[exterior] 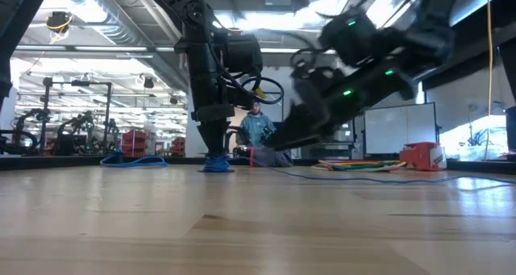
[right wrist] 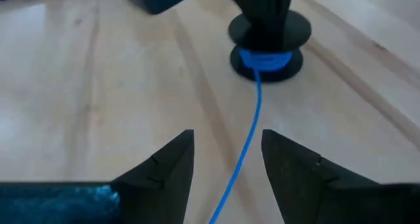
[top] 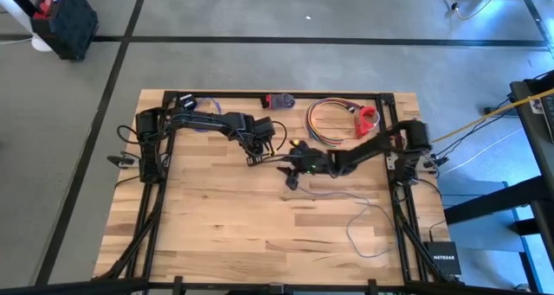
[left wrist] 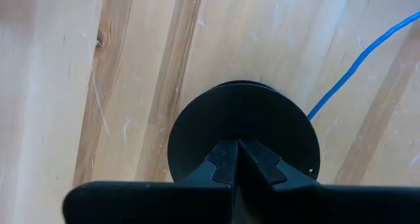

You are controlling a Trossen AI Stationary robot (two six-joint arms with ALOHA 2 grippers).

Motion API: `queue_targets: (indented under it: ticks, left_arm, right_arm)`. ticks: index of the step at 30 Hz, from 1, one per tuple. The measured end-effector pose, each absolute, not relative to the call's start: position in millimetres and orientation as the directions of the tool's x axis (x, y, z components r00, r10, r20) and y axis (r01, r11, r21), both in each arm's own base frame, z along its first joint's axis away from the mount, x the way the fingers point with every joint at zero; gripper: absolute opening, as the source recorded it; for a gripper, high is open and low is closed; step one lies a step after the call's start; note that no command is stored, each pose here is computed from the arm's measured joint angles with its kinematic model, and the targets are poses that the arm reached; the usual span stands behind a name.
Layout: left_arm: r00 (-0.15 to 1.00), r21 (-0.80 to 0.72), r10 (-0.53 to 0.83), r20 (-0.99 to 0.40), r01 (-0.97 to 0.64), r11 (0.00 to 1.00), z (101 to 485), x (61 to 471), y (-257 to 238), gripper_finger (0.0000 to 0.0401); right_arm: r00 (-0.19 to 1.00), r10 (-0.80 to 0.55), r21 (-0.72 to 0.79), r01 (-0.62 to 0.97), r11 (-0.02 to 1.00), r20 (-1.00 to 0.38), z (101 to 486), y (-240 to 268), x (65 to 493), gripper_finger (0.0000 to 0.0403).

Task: Coil cords
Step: Uncoil the blue wire from the black spool

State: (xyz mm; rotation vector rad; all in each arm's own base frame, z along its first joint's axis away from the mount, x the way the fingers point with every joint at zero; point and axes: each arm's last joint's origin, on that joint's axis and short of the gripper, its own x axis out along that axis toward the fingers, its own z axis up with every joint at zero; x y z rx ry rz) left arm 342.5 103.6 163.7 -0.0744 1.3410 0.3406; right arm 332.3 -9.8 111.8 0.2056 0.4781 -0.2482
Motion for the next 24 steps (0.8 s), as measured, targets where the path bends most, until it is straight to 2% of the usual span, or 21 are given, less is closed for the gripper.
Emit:
queue_targets:
  ticks: [8,14,17,22,24]
  left_arm:
    - [0.184,0.139,0.196,-0.963,-0.282,0.949,163.7,342.4,103.2,0.0004]
    - [0.183,0.139,0.196,-0.963,-0.281,0.949,163.6,342.3,103.2,0.0004]
    - [0.183,0.14,0.196,-0.963,-0.28,0.95,163.6,342.3,103.2,0.0004]
    - [0.183,0.141,0.197,-0.963,-0.278,0.95,163.6,342.3,103.2,0.0004]
    - [0.183,0.141,0.196,-0.963,-0.278,0.95,163.6,342.3,103.2,0.0004]
  right_arm:
    - [0.845,-0.238,0.089,0.316,0.944,-0.479,100.1,-35.6,370.3,0.0182]
    - [0.835,-0.246,0.058,0.314,0.948,-0.492,92.5,-42.1,378.8,0.0172]
    - [0.832,-0.247,0.039,0.305,0.951,-0.498,90.5,-42.5,379.0,0.0135]
    - [0.841,-0.247,-0.009,0.278,0.961,-0.482,92.1,-42.5,379.9,0.0022]
    - [0.837,-0.243,-0.033,0.261,0.965,-0.49,91.4,-40.6,379.7,0.0013]
